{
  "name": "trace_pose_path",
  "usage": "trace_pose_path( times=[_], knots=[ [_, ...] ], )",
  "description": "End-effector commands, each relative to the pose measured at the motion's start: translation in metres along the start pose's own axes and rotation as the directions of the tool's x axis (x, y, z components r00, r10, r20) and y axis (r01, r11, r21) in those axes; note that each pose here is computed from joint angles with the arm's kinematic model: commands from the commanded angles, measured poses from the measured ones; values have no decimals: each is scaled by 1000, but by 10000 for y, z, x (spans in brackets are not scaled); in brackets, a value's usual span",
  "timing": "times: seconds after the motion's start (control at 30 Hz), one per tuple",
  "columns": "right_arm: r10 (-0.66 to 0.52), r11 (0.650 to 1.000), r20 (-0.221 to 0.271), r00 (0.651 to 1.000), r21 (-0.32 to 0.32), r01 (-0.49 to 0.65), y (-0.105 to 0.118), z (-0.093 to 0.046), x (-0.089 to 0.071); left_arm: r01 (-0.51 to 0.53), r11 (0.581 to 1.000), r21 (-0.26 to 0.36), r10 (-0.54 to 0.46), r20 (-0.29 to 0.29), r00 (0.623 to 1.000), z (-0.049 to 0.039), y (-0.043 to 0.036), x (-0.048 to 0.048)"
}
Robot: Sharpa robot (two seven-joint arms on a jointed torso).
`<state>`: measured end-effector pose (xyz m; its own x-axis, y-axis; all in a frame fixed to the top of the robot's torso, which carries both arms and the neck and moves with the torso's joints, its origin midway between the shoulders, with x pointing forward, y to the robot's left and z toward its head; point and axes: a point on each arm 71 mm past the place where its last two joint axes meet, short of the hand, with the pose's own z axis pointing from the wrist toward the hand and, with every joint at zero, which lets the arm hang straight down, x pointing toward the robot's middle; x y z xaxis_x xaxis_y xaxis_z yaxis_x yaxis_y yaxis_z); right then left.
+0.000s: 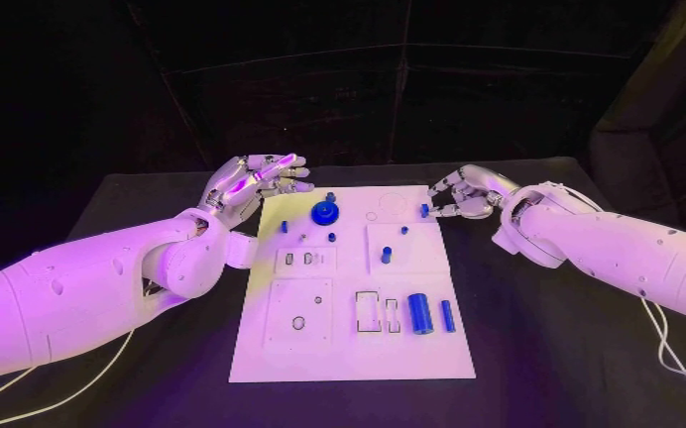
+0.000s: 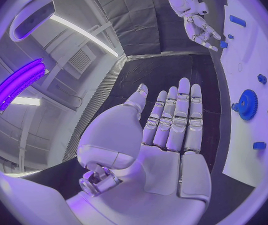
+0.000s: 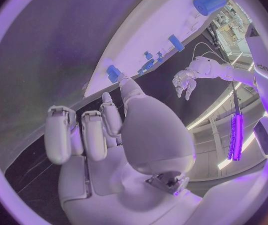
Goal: Assemble the parts on the task board
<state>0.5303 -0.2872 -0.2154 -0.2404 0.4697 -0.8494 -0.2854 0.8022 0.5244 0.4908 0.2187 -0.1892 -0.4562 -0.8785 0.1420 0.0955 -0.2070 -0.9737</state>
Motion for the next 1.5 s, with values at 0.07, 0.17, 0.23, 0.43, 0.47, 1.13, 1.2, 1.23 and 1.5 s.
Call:
trace_pose_path(
  times=[0.07, 0.17, 0.23, 0.43, 0.47, 1.13, 1.2, 1.23, 1.5],
  knots=[
    [-2, 1000, -25, 1000, -12, 2, 16, 14, 30, 7, 1000, 9, -7, -9, 1000, 9, -11, 10],
    [-1, 1000, -31, 1000, -10, 1, 13, 21, 44, 8, 1000, 9, -8, -10, 1000, 11, -9, 11],
    [-3, 1000, -39, 999, -10, 2, 14, 29, 60, 7, 1000, 8, -7, -10, 1000, 13, -8, 10],
    [-6, 1000, -55, 998, -13, 5, 21, 41, 121, 7, 1000, 8, -7, -9, 1000, 14, -5, 7],
    [-6, 1000, -56, 998, -14, 5, 23, 45, 130, 7, 1000, 8, -7, -9, 1000, 14, -5, 7],
    [-8, 1000, -45, 999, -16, 8, 46, 97, 177, 8, 1000, 6, -8, -10, 1000, 15, -1, 4],
    [-9, 1000, -41, 999, -15, 8, 44, 98, 174, 8, 1000, 6, -8, -10, 1000, 15, -1, 4],
    [-9, 1000, -39, 999, -15, 8, 44, 98, 173, 8, 1000, 5, -8, -10, 1000, 15, -1, 4],
    [4, 1000, 1, 1000, -27, -4, 51, 102, 145, 8, 1000, 4, -8, -11, 1000, 15, 0, 3]
  ],
)
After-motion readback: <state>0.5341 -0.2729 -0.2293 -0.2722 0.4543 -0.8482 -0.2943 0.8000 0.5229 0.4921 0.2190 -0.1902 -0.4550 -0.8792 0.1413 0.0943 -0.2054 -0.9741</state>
